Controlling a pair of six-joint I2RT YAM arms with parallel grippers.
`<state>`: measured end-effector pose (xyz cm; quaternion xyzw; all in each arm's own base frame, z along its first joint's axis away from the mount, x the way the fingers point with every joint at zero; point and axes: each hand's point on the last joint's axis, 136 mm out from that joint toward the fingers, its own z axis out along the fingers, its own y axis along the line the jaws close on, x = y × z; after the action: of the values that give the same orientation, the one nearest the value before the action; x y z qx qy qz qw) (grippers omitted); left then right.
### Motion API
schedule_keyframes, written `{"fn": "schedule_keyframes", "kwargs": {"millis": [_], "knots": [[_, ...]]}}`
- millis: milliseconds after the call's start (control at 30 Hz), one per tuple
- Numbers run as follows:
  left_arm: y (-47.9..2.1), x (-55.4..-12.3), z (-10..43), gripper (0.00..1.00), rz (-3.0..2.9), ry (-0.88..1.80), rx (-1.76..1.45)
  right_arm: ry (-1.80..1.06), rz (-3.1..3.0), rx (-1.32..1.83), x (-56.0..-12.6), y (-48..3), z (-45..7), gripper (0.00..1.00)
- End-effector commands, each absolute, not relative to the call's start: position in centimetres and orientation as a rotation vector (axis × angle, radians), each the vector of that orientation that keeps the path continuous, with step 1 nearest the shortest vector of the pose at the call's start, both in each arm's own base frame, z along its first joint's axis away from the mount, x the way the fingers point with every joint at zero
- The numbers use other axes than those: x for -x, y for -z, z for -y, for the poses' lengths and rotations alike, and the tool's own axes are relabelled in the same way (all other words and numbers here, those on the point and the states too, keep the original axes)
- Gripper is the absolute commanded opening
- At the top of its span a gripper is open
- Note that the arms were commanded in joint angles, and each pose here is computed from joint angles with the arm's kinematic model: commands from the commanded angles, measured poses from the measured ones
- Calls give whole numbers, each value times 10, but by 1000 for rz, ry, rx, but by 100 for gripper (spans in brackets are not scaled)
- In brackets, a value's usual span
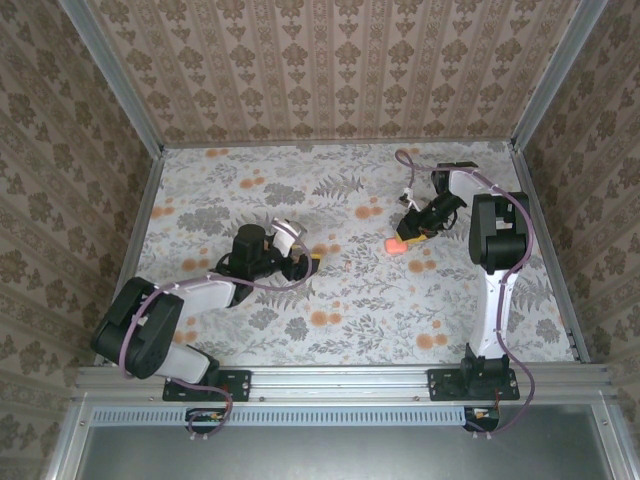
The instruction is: Insert the wireless bluetooth earbuds into the charging case
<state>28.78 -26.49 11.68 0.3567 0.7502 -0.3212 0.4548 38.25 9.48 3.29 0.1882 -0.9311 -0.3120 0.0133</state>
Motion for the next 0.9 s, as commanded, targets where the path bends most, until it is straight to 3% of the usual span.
{"fn": "schedule_keyframes", "kwargs": {"millis": [0,600,867], "knots": [[-128,-295,270,75,-1818,821,-870,927,2934,-567,-388,-33,-88,48],[-154,-311,272,76,-1917,830,-827,871,3300,-498,-413,-85,-81,51],[-177,-326,260,76,-2087,782,-648,854,3499,-326,-398,-121,-88,57]]}}
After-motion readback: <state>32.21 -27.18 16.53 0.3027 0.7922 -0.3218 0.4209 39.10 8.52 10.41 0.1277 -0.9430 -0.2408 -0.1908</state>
